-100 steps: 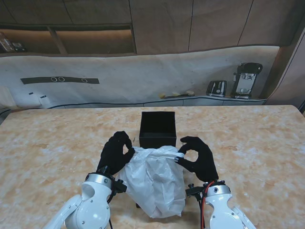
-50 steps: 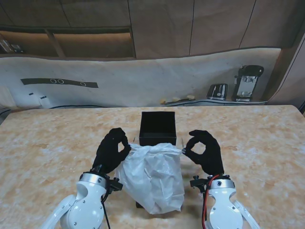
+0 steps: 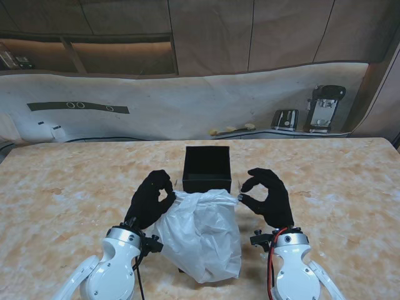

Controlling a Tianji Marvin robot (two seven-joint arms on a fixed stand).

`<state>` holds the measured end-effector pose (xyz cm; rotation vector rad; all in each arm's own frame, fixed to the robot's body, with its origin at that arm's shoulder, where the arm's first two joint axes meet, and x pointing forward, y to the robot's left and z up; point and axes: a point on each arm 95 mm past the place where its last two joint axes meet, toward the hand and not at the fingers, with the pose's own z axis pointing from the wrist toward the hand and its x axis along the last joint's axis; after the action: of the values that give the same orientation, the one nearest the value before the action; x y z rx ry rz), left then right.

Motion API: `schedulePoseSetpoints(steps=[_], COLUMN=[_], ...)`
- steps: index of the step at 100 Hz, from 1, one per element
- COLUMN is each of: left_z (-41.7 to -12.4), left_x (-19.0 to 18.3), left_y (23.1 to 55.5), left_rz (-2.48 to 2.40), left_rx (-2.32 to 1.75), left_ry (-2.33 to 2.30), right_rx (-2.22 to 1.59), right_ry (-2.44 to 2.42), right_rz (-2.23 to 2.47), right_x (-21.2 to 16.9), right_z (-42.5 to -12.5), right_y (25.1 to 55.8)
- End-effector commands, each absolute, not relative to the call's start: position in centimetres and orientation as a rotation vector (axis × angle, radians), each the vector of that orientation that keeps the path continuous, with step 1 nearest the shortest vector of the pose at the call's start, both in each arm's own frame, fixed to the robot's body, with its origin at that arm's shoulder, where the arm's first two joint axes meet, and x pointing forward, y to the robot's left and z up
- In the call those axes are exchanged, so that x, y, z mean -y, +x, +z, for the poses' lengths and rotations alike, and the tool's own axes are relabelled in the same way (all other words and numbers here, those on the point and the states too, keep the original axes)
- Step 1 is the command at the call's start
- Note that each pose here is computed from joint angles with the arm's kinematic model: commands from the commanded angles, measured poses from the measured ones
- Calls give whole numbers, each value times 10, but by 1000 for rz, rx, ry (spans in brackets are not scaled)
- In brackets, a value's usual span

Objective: Pack mini donuts into a plastic bag, tie the opening and put the bag into the gift box

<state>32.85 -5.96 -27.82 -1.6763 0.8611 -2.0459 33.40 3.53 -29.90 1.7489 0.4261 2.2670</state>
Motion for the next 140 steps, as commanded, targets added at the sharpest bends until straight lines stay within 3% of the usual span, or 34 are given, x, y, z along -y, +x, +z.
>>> schedulePoseSetpoints(steps=[1,43,80,140], left_z=[-279,-280,-282,-299], left_x=[62,64,72,80], left_y=[326,324,319,305], left_rz=[-2049,-2078,-2115,-2131], left_rx=[-882,-892,-929,-1012], left_ry=[-1694,-1698,-1707,-1716], right_rx=[-475,-1109,-1544,-1959], right_ry=[1740,1578,1448,1365], right_rz=[2289,2247,2180,1964], right_x=[-35,-32,-57,-79], right_z=[-298,-281,-265,-299], right_y=[334,355,365,344])
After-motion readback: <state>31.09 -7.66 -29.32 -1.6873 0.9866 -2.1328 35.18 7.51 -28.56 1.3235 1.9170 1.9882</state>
